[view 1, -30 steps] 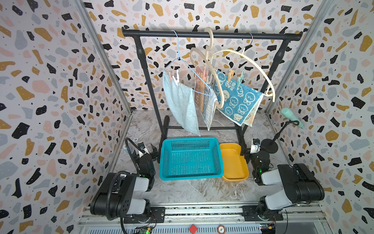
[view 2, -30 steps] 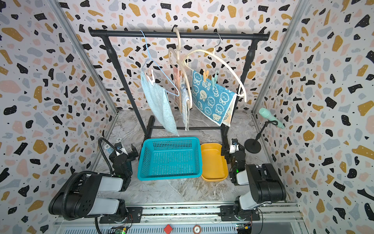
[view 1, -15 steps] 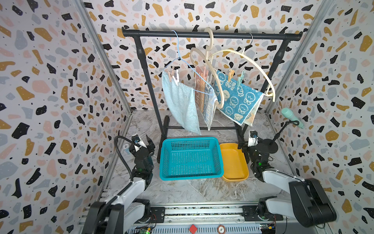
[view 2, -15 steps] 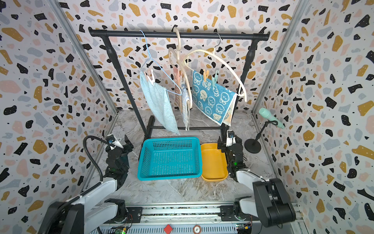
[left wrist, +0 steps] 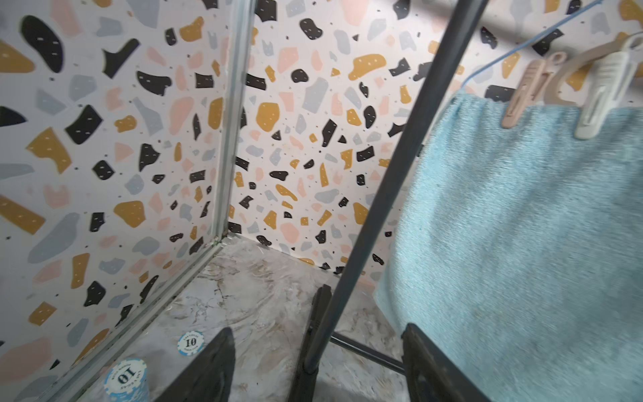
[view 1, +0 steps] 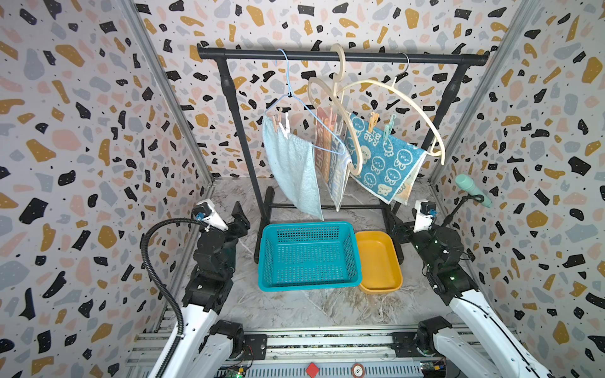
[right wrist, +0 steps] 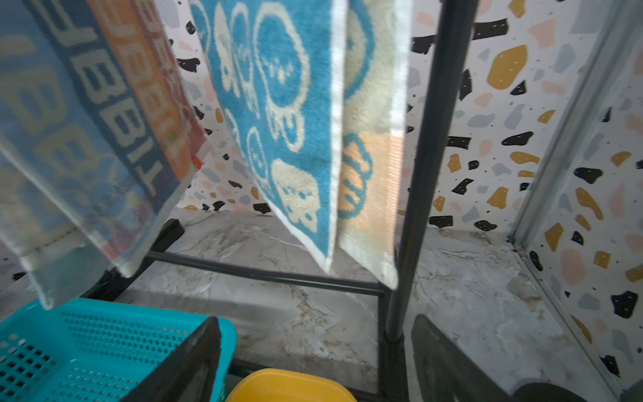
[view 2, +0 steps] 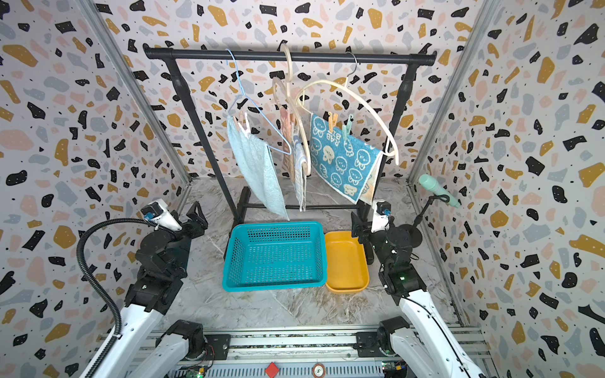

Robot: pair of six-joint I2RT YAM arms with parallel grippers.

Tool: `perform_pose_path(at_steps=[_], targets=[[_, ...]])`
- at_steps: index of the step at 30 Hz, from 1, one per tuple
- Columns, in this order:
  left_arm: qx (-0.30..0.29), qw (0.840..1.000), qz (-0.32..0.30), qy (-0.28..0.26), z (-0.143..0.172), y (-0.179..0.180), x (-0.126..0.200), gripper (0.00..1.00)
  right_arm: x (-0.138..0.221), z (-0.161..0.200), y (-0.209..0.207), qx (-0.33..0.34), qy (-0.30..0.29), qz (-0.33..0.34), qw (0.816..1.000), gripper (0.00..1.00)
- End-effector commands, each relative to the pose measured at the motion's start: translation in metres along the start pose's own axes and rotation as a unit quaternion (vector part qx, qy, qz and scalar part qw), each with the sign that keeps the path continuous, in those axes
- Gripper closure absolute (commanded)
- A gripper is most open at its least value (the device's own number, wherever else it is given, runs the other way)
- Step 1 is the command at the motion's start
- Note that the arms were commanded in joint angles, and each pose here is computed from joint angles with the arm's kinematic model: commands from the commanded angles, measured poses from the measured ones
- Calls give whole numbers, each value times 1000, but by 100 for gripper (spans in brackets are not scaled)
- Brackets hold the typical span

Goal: Remove the clothespins securing towels to the hanger
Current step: Pick up the hanger from the clothesline.

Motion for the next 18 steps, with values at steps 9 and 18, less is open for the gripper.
perform_pose_path(at_steps=[9,18], targets=[[-27,991,127,38,-76,-44,13,25,35,-68,131,68,43,-196,977,21],[-24,991,127,31,-118,-50,6,25,68,-125,205,99,16,-297,950,28]])
Point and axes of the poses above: each gripper's point midway between its finger pads, its own x axis back along the fingers, its own y axis along the line the jaws close on, z = x × y, the point moved 3 cm from there along x, back along the fingers, and after that the axes turned 11 degrees about -x, right-handed, at the moved point
